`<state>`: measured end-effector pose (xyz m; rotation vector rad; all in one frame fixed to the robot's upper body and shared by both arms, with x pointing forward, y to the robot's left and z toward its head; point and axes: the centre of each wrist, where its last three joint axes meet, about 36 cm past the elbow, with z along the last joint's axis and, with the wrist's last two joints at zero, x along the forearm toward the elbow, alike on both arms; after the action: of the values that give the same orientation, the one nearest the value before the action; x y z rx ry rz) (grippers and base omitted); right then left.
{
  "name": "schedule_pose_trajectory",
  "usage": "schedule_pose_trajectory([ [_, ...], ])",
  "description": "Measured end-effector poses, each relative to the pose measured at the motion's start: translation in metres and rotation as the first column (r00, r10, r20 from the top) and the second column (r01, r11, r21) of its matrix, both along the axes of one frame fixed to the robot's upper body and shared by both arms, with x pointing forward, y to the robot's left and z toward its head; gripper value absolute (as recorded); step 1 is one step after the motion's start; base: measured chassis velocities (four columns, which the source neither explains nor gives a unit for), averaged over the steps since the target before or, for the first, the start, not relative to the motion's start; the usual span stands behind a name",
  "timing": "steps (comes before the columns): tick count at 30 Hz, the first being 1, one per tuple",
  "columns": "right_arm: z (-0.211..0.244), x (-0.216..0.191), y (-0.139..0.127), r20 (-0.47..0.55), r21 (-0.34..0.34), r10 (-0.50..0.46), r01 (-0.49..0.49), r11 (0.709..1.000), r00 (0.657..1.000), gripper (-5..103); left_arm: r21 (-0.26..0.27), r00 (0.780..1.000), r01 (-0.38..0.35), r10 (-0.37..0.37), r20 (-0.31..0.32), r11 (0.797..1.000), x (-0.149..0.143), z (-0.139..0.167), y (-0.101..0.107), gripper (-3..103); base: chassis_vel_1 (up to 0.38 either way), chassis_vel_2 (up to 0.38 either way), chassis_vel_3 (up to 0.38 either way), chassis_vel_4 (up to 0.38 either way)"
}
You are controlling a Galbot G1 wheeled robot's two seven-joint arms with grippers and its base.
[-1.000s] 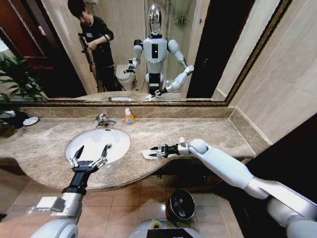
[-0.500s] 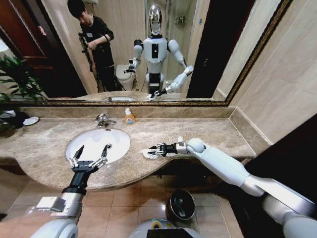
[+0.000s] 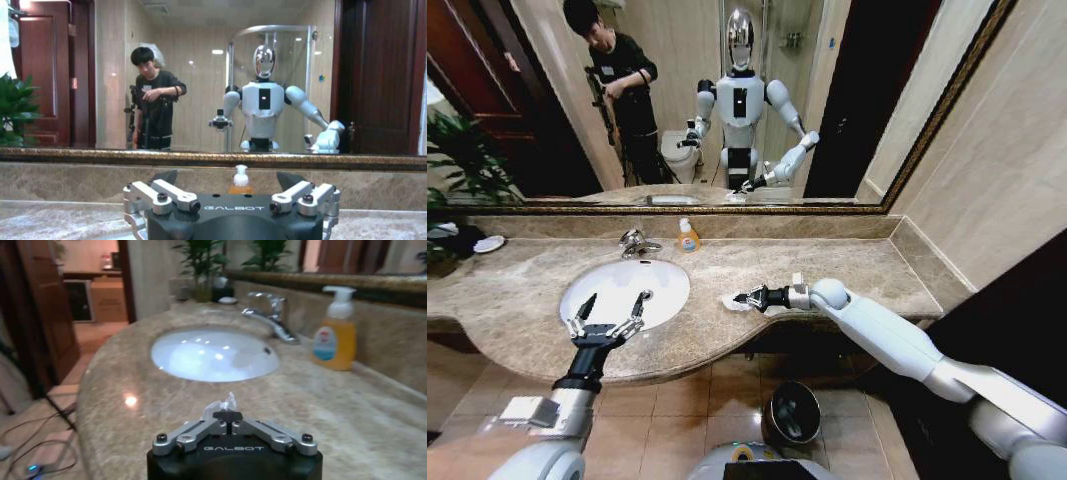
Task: Pick up the trash from the sink and place it in the trash bin.
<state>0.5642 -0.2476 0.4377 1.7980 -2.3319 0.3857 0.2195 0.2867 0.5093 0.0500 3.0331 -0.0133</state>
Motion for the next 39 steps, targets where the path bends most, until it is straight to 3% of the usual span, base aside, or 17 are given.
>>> schedule_pose_trajectory([
  [9,0.028,-0.013,-0.055,0.034,0.048,-0.132,0.130,0.990,0.991,0,0.000,1.000,0.000,0.000,0.000,1.000,0.000,0.000,0.000,100,0.000,0.000,0.000,0.000],
  [12,0.044,-0.030,-0.100,0.045,0.093,-0.223,0.218,0.971,0.974,0,0.000,1.000,0.000,0.000,0.000,1.000,0.000,0.000,0.000,100,0.000,0.000,0.000,0.000],
  [18,0.041,-0.048,-0.133,0.030,0.110,-0.292,0.287,0.952,0.956,0,0.000,1.000,0.000,0.000,0.000,1.000,0.000,0.000,0.000,100,0.000,0.000,0.000,0.000],
  [22,0.039,-0.075,-0.172,0.010,0.127,-0.327,0.323,0.938,0.945,0,0.000,1.000,0.000,0.000,0.000,1.000,0.000,0.000,0.000,100,0.000,0.000,0.000,0.000],
  [29,0.053,-0.105,-0.208,0.020,0.174,-0.284,0.276,0.945,0.959,0,0.000,1.000,0.000,0.000,0.000,1.000,0.000,0.000,0.000,100,0.000,0.000,0.000,0.000],
  [33,0.063,-0.113,-0.225,0.024,0.184,-0.207,0.199,0.962,0.978,0,0.000,1.000,0.000,0.000,0.000,1.000,0.000,0.000,0.000,100,0.000,0.000,0.000,0.000],
  [39,0.054,-0.120,-0.263,-0.074,0.151,-0.062,0.072,0.986,0.995,0,0.000,1.000,0.000,0.000,0.000,1.000,0.000,0.000,0.000,100,0.000,0.000,0.000,0.000],
])
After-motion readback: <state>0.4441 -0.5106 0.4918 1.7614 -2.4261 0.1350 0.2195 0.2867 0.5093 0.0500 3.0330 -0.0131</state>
